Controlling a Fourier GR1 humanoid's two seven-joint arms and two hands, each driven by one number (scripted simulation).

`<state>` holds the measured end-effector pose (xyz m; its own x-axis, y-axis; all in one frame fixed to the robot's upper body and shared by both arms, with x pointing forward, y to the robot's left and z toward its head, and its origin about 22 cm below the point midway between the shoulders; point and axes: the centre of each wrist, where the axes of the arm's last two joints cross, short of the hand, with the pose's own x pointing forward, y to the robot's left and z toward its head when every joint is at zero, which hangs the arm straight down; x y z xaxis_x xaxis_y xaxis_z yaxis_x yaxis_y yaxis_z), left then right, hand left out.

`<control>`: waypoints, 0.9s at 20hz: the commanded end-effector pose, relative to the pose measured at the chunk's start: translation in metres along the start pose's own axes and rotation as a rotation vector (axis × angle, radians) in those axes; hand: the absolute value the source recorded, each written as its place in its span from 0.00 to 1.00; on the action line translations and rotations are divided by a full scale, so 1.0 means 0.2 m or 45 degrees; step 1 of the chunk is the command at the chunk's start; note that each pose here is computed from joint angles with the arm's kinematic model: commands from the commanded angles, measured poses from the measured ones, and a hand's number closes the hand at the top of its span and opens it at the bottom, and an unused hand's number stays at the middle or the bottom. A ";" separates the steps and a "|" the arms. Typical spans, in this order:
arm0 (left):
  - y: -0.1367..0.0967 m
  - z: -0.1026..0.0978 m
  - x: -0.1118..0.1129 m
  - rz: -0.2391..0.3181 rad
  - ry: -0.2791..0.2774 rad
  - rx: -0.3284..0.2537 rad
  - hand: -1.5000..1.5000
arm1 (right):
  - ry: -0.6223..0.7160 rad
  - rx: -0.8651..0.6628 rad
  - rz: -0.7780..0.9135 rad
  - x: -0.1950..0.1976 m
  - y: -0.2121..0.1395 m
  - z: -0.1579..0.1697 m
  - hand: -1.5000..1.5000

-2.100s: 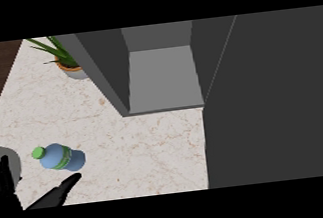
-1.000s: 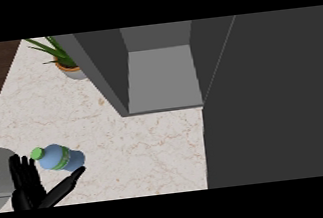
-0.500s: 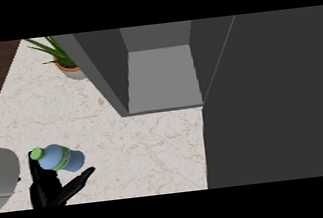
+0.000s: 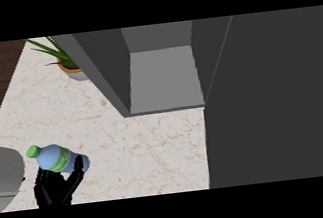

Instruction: Pick up the bottled water, place it into the cabinet and close the cabinet

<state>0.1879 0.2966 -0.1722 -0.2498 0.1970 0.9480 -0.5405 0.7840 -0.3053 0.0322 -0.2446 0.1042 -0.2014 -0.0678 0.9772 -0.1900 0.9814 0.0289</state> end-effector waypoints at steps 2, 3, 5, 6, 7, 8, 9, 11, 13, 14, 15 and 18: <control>-0.09 -0.01 -0.04 0.056 0.028 -0.026 1.00 | -0.061 0.013 0.016 0.15 0.00 0.01 0.00; -0.08 -0.14 0.01 0.054 0.036 -0.040 1.00 | -0.065 0.003 -0.006 0.08 0.00 -0.04 0.00; -0.01 -0.09 0.01 0.048 -0.006 -0.053 1.00 | -0.061 -0.001 -0.012 0.08 -0.03 -0.03 0.00; -0.03 -0.07 0.00 0.059 -0.015 -0.081 1.00 | -0.056 -0.010 0.012 0.04 0.00 -0.01 0.00; -0.14 -0.11 0.01 0.055 0.010 -0.183 1.00 | -0.069 0.005 -0.010 0.05 -0.04 -0.04 0.00; -0.14 -0.07 -0.02 0.067 0.048 -0.269 1.00 | -0.075 0.019 0.023 0.12 -0.03 -0.03 0.00; -0.15 -0.01 -0.04 0.089 0.043 -0.343 1.00 | -0.065 0.022 -0.023 0.06 0.00 -0.04 0.00; -0.21 0.04 -0.07 0.092 0.111 -0.510 1.00 | -0.072 0.013 -0.009 0.12 0.01 -0.03 0.00; -0.24 0.06 -0.07 0.121 0.142 -0.624 1.00 | -0.045 0.024 -0.004 0.01 -0.04 0.00 0.00; -0.35 0.03 -0.07 0.126 0.145 -0.641 1.00 | -0.056 0.021 -0.011 0.03 0.01 -0.01 0.00; -0.33 0.05 -0.07 0.140 0.161 -0.659 1.00 | -0.060 -0.008 -0.017 0.03 -0.01 0.00 0.00; -0.48 -0.01 -0.05 0.179 0.177 -0.708 1.00 | -0.064 0.046 -0.017 0.09 -0.03 -0.03 0.00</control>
<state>0.2265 0.2433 -0.1611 -0.1746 0.3153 0.9328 -0.0899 0.9383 -0.3340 0.0357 -0.2490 0.1008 -0.2140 -0.0494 0.9756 -0.1992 0.9799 0.0059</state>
